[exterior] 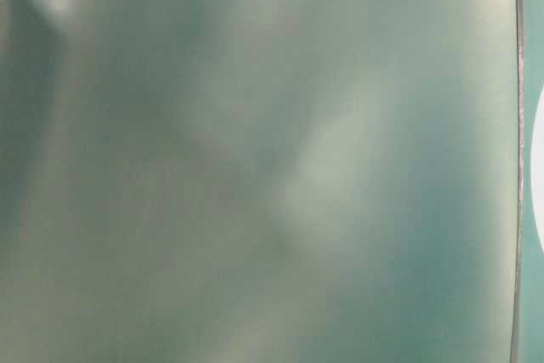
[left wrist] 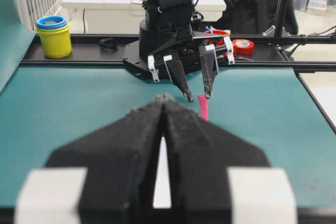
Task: Scoop the yellow hexagonal prism block from the bowl with a spoon using the right arm.
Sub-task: 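Move the right gripper toward the red spoon handle on the spoon rest, then close the right gripper on the red spoon handle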
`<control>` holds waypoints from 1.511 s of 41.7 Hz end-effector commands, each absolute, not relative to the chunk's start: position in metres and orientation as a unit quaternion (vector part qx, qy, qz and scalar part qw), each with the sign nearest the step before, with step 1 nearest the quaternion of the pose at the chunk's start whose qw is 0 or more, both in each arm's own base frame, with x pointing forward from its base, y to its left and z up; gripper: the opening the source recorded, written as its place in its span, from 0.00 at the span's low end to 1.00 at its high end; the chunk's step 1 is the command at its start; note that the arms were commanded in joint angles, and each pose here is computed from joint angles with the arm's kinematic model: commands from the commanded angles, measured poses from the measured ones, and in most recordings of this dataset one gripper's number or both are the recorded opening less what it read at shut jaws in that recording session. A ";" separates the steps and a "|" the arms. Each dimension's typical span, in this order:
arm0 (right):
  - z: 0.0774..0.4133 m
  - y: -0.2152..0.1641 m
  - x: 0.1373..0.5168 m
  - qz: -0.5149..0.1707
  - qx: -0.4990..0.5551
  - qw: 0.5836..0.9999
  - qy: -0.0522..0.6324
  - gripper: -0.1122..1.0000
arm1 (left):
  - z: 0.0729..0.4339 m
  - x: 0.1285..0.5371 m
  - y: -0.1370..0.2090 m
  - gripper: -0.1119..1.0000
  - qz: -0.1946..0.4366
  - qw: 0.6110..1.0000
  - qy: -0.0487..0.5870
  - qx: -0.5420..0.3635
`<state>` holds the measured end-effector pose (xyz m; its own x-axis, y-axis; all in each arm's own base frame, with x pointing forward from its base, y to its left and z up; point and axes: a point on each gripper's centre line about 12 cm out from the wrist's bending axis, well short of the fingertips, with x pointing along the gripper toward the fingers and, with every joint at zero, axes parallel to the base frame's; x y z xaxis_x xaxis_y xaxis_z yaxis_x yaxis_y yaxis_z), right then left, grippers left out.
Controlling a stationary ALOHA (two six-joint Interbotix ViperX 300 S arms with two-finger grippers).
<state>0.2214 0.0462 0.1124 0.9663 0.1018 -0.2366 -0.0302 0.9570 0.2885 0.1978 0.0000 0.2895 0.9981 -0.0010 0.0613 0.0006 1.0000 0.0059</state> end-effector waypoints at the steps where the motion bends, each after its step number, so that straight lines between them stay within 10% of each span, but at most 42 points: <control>1: 0.112 0.050 0.221 0.035 0.144 0.982 0.118 0.51 | 0.298 0.200 0.000 0.10 0.000 0.999 -0.041 0.003; 63: 0.079 0.062 0.219 0.023 0.070 0.981 0.177 0.47 | 0.297 0.200 0.000 0.10 0.000 0.999 -0.040 0.003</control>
<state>0.2168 0.0603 0.0747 0.9267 0.0676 -0.3696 -0.0150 0.9895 0.1435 0.1978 0.0000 0.2897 0.9980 -0.0010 0.0628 0.0006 1.0000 0.0059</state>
